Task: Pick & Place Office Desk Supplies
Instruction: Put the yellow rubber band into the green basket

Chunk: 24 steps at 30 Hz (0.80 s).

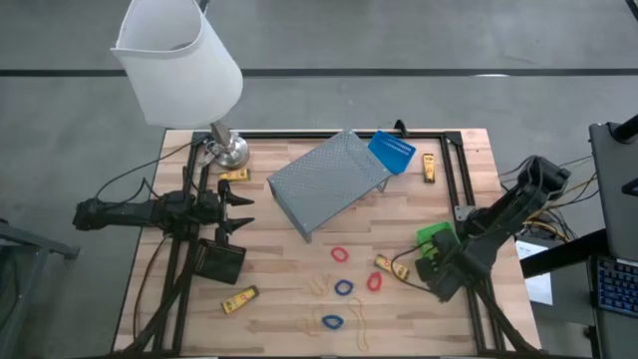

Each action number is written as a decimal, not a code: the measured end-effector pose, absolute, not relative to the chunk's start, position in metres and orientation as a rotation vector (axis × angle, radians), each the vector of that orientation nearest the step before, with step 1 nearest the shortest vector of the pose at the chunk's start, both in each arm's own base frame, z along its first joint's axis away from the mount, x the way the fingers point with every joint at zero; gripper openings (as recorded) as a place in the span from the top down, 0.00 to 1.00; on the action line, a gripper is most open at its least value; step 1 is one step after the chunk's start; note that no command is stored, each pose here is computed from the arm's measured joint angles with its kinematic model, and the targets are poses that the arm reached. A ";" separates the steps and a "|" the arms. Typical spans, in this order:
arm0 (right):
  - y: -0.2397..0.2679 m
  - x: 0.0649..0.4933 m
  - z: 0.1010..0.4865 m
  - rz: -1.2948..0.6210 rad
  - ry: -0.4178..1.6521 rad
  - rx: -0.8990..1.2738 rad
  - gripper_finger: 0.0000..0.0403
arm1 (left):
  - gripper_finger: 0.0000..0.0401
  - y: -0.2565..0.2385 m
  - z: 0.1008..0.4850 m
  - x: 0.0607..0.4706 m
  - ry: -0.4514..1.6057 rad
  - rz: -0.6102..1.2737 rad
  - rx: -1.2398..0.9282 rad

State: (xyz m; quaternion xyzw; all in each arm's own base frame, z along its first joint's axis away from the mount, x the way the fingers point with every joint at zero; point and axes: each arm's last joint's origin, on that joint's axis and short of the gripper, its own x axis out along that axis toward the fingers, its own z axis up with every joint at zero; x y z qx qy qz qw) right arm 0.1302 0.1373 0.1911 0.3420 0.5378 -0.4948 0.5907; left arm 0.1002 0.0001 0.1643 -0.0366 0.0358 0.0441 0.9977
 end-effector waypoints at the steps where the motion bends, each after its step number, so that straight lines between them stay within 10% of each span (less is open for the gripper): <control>1: 0.138 0.131 0.189 -1.159 1.252 0.787 0.98 | 0.37 0.000 0.164 0.100 0.072 0.088 -0.073; 24: 0.142 0.134 0.184 -1.134 1.282 0.758 0.71 | 0.37 0.000 0.164 0.100 0.071 0.089 -0.073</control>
